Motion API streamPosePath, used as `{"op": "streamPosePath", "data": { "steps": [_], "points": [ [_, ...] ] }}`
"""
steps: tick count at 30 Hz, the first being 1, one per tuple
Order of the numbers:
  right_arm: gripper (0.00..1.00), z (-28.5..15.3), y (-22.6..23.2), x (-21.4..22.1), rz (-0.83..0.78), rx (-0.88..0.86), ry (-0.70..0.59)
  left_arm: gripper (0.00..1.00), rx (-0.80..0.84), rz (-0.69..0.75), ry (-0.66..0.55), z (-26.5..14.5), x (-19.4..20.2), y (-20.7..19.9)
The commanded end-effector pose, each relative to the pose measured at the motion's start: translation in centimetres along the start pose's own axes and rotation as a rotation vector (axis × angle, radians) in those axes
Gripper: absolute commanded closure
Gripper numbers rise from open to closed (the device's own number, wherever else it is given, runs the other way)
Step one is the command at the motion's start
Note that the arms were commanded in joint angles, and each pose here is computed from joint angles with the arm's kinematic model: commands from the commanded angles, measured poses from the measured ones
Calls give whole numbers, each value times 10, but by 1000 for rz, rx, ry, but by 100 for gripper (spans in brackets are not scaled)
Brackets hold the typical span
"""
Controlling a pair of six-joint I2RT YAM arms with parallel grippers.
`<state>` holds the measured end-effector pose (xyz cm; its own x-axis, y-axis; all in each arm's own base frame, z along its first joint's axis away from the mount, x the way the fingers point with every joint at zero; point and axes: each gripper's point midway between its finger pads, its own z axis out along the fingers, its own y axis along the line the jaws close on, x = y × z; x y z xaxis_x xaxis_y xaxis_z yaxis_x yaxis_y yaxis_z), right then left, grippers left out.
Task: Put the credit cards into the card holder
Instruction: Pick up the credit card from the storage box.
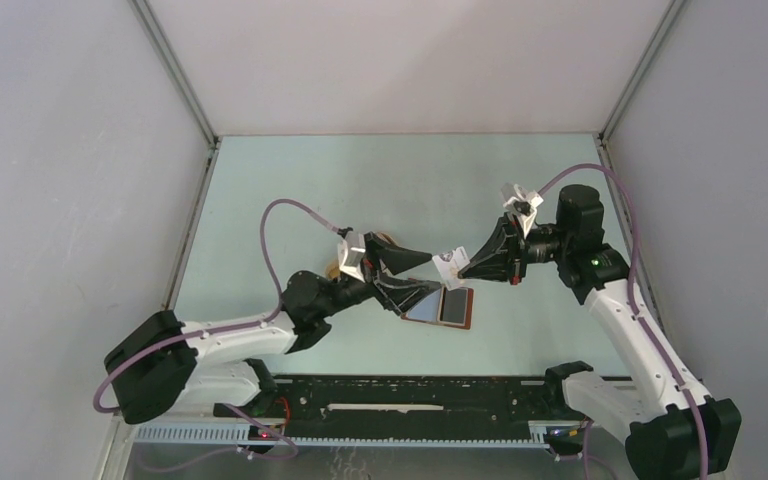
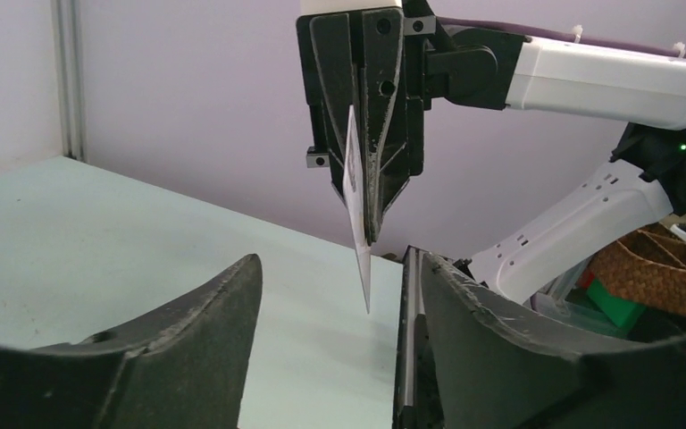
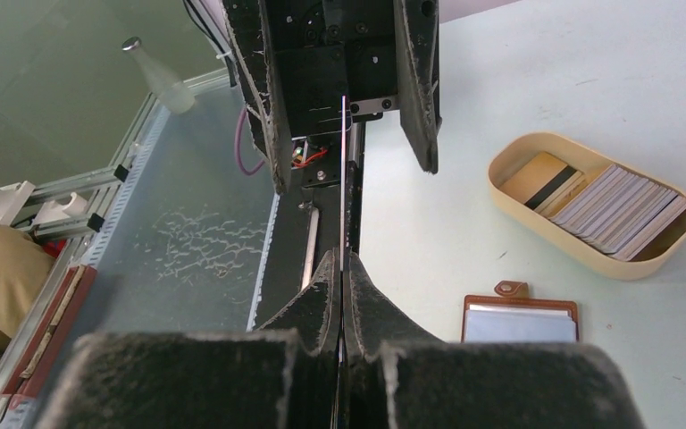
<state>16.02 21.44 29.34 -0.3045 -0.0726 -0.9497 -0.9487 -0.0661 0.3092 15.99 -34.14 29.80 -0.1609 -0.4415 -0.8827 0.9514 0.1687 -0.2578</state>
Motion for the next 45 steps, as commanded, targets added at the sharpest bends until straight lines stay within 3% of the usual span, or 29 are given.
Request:
{"op": "streamPosePath", "data": {
  "steps": [1,16,17,21,27,31,33,40,45],
  "points": [
    [100,1,3,-3,-24,-27,-2,32,131,40,-65,21,-27,-23],
    [100,4,-7,5,6,-26,9,57,135,37,-42,33,-17,-17],
    [100,5,-7,6,9,-29,12,62,138,38,-38,34,-16,-16],
    [100,7,-9,9,11,-32,18,98,151,28,-25,38,-14,-14],
    [99,12,-12,15,8,-23,36,100,151,-46,5,34,-12,-10],
    [44,10,-16,17,-26,28,61,100,123,-119,53,25,-7,-1],
    [27,7,-18,15,-60,60,70,100,120,-157,91,18,0,2],
    [20,-3,-26,14,-105,143,104,100,82,-244,306,-8,42,8],
    [19,1,-39,25,-57,162,141,100,40,-209,421,-24,68,16]
  ]
}}
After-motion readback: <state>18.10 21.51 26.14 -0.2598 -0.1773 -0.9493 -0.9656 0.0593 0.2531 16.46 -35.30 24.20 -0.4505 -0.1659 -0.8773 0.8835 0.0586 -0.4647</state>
